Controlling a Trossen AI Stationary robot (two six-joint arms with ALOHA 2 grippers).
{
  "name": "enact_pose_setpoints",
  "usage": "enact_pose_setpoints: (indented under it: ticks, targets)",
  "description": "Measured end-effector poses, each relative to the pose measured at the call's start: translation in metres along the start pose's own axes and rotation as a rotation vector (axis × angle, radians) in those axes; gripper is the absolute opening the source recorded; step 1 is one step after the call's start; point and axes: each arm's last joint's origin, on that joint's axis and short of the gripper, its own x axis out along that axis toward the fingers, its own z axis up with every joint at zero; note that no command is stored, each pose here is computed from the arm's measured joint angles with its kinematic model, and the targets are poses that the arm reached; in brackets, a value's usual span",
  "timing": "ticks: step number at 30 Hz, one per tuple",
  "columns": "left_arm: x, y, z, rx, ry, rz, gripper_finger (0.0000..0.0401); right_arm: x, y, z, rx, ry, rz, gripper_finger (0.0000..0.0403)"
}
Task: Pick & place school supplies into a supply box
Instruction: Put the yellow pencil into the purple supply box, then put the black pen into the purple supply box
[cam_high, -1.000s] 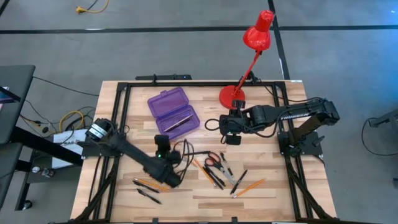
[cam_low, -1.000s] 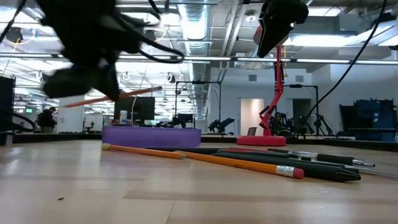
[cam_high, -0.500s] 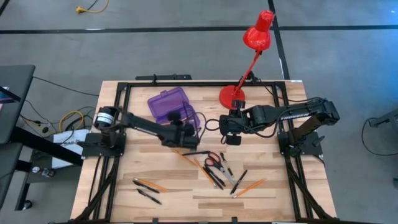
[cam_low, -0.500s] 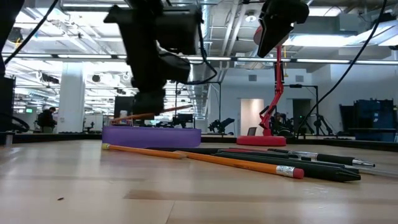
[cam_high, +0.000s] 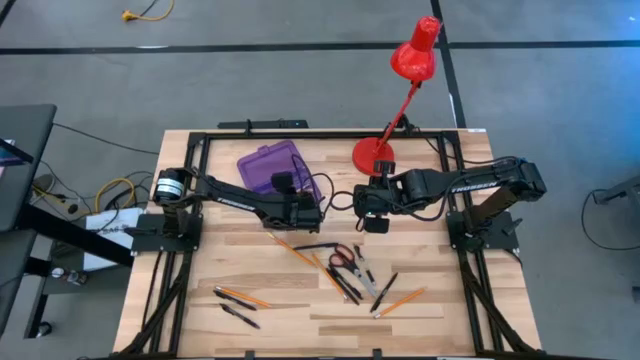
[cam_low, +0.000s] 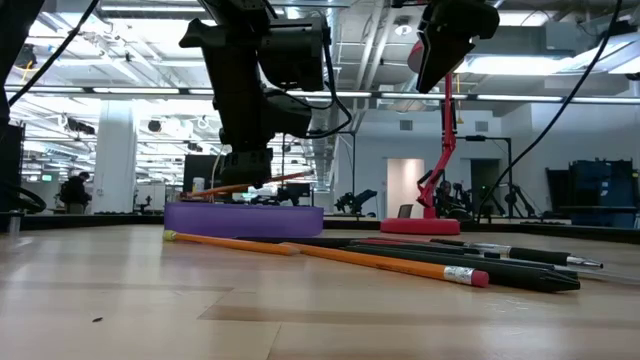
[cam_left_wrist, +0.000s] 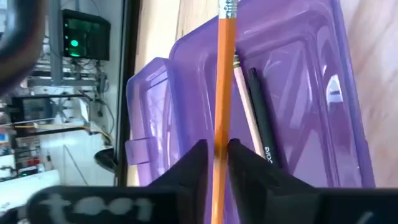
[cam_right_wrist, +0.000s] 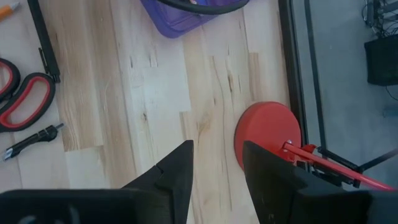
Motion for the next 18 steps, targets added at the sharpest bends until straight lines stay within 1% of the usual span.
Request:
enact_pose_setpoints:
  ticks: [5,9,11,13,16,18]
  targets:
    - [-0.003,-0.003,-0.001,0.015,0.005,-0.025,0.0109,0.000,0.001,0.000,0.000,-0.001,0.005,0.0131]
    - [-0.003,-0.004,-0.004,0.036,0.029,-0.054,0.0135,0.000,0.001,0.000,0.012,-0.001,0.008,0.0131]
    - [-0.007,-0.004,-0.007,0.053,0.036,-0.058,0.0141,0.000,0.001,0.000,0.017,-0.002,0.009,0.0131]
    - [-0.017,-0.004,-0.008,0.058,0.013,-0.061,0.0143,0.000,0.001,0.000,0.018,-0.005,0.022,0.0131]
    - [-0.039,-0.005,-0.012,0.066,-0.050,-0.077,0.0139,-0.002,0.004,0.003,0.008,-0.031,0.058,0.0131]
    - [-0.057,-0.005,-0.015,0.072,-0.101,-0.091,0.0136,-0.003,0.008,0.007,-0.018,-0.077,0.088,0.0131]
